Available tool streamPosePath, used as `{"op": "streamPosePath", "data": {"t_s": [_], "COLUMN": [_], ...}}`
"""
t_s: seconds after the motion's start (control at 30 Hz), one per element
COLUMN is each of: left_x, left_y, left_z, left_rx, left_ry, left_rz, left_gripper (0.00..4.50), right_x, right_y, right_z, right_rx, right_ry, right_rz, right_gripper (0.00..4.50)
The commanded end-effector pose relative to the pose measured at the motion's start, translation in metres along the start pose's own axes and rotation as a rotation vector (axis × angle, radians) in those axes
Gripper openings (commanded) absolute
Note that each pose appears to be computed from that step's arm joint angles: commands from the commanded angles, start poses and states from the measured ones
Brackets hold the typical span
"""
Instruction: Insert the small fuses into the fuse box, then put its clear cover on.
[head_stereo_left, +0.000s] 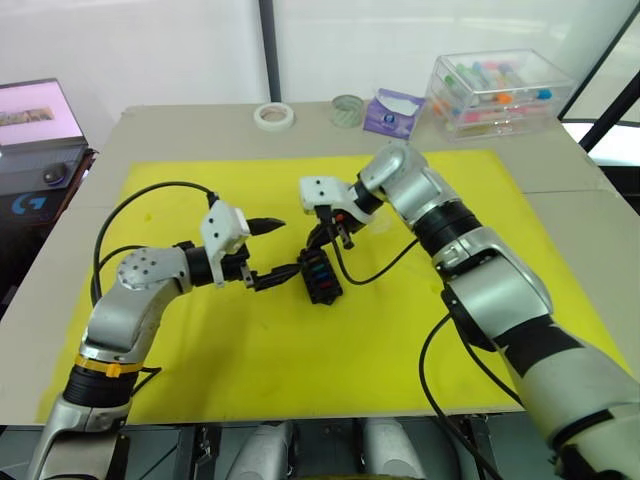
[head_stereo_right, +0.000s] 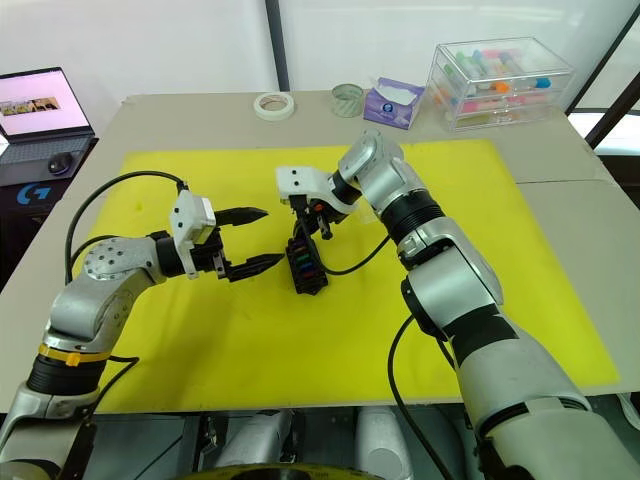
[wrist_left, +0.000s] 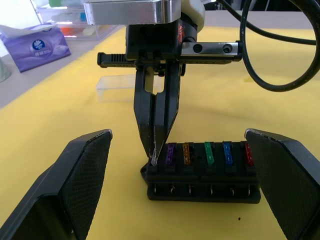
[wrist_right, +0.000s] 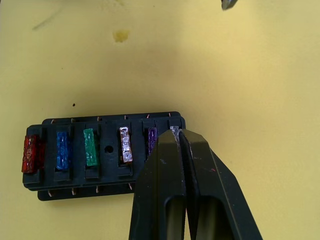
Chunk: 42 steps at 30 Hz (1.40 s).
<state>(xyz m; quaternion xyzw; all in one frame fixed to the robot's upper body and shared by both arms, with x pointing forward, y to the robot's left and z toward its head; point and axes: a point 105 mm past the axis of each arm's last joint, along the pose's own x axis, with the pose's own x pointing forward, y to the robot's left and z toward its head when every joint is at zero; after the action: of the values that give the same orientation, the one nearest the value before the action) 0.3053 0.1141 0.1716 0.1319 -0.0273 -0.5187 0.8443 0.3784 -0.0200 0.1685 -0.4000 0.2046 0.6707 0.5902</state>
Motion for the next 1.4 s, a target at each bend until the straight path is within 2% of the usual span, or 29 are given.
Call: {"op": "streamPosePath", "data": {"t_s": [0.03, 0.27, 0.4, 0.73, 0.97, 1.0, 1.03, 1.13, 1.23, 1.4], "left_x": [0.002, -0.002, -0.006, -0.014, -0.027, -0.030, -0.034, -0.046, -0.063, -0.082], "left_y": [-0.001, 0.002, 0.003, 0.011, 0.023, 0.025, 0.026, 0.030, 0.035, 0.034], "left_z": [0.011, 0.009, 0.009, 0.010, 0.021, 0.023, 0.026, 0.032, 0.031, 0.028], "left_rx": [0.037, 0.033, 0.034, 0.043, 0.055, 0.063, 0.071, 0.086, 0.090, 0.076], "left_ry": [-0.016, -0.007, -0.004, 0.015, 0.007, 0.000, -0.005, -0.040, 0.002, 0.037], "left_rz": [-0.006, -0.002, -0.010, -0.028, -0.035, -0.032, -0.024, -0.013, 0.008, 0.001], "left_gripper": [4.50, 4.50, 4.50, 4.50, 4.50, 4.50, 4.50, 4.50, 4.50, 4.50], "right_x": [0.006, 0.005, -0.002, -0.049, -0.093, -0.099, -0.105, -0.118, -0.133, -0.142], "right_y": [0.004, 0.004, 0.001, -0.013, 0.009, 0.014, 0.020, 0.035, 0.054, 0.079], "right_z": [-0.010, -0.010, -0.004, 0.020, 0.018, 0.012, 0.006, -0.010, -0.030, -0.045], "right_rx": [0.014, 0.021, 0.040, 0.089, 0.148, 0.160, 0.171, 0.227, 0.289, 0.378], "right_ry": [0.048, 0.042, -0.007, -0.196, -0.292, -0.294, -0.296, -0.303, -0.293, -0.310], "right_rz": [0.027, 0.025, 0.000, -0.184, -0.340, -0.383, -0.425, -0.543, -0.700, -0.893], "right_gripper": [0.07, 0.07, 0.07, 0.07, 0.07, 0.47, 0.65, 1.64, 2.74, 4.46]}}
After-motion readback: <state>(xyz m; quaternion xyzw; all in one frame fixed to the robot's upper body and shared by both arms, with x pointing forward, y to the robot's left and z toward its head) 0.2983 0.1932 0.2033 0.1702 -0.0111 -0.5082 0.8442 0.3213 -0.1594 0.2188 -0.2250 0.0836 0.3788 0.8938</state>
